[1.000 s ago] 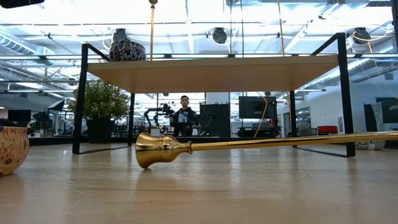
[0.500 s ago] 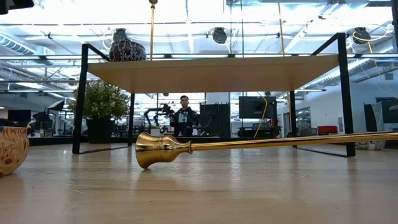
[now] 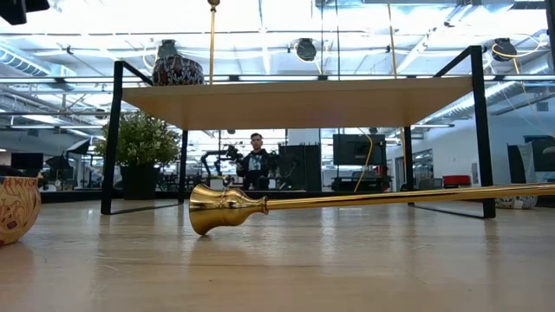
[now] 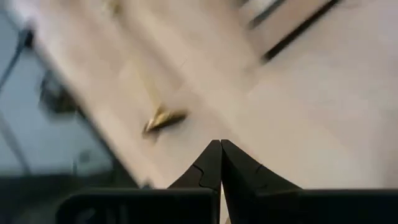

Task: Pick & Place candle stick holders
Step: Put the blue scented candle on the shelf

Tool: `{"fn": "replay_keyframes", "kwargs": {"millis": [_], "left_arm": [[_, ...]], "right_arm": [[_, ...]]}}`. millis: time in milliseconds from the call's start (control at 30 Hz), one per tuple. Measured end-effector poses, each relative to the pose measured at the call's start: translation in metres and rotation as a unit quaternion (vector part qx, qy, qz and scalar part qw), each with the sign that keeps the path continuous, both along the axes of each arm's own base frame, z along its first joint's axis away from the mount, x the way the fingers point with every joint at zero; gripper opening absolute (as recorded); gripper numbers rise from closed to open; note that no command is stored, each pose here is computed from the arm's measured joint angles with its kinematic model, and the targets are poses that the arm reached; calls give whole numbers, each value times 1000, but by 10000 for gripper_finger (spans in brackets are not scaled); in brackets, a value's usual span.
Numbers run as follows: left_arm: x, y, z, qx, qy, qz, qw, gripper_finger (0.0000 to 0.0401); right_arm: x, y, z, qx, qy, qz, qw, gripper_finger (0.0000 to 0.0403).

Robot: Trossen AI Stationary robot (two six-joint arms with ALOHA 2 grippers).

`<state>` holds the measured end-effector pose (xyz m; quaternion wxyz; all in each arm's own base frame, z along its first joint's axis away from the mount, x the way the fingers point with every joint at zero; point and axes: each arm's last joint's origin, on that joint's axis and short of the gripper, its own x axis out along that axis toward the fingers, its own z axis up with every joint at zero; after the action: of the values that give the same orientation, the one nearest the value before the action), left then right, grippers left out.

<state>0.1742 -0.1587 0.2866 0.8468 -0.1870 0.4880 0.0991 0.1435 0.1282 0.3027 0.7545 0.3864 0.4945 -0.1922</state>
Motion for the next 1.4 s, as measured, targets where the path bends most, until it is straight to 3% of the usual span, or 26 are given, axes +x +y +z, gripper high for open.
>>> {"fn": "replay_keyframes", "kwargs": {"millis": [133,233,367,667,900,1067,1167,1267,1400], "left_arm": [[0,1,0,7,-9,7,1000,93],[1,1,1,13,-16,14,1000,93],[2,2,1,25,-30,26,999,93],[1,2,1,17,-26,30,999,93],[0,0,1,-1,-24,47,999,93],[-1,-1,1,-10,-24,57,998,93],[0,0,1,-15,-28,74,997,93],[0,0,1,-22,-38,100,994,93],[3,2,2,-37,-58,147,987,93]], "right_arm": [[-3,-17,-1,14,59,-86,994,0],[-4,-29,-2,18,98,-118,988,1],[0,-46,-1,5,101,-144,984,2],[2,-89,4,-61,106,-62,991,1],[-20,-114,8,-152,166,-28,974,0],[-28,-122,13,-191,146,69,968,0],[-30,-124,15,-179,126,131,967,0],[-32,-125,16,-133,104,186,968,0],[-32,-130,17,-85,78,225,967,0]]}}
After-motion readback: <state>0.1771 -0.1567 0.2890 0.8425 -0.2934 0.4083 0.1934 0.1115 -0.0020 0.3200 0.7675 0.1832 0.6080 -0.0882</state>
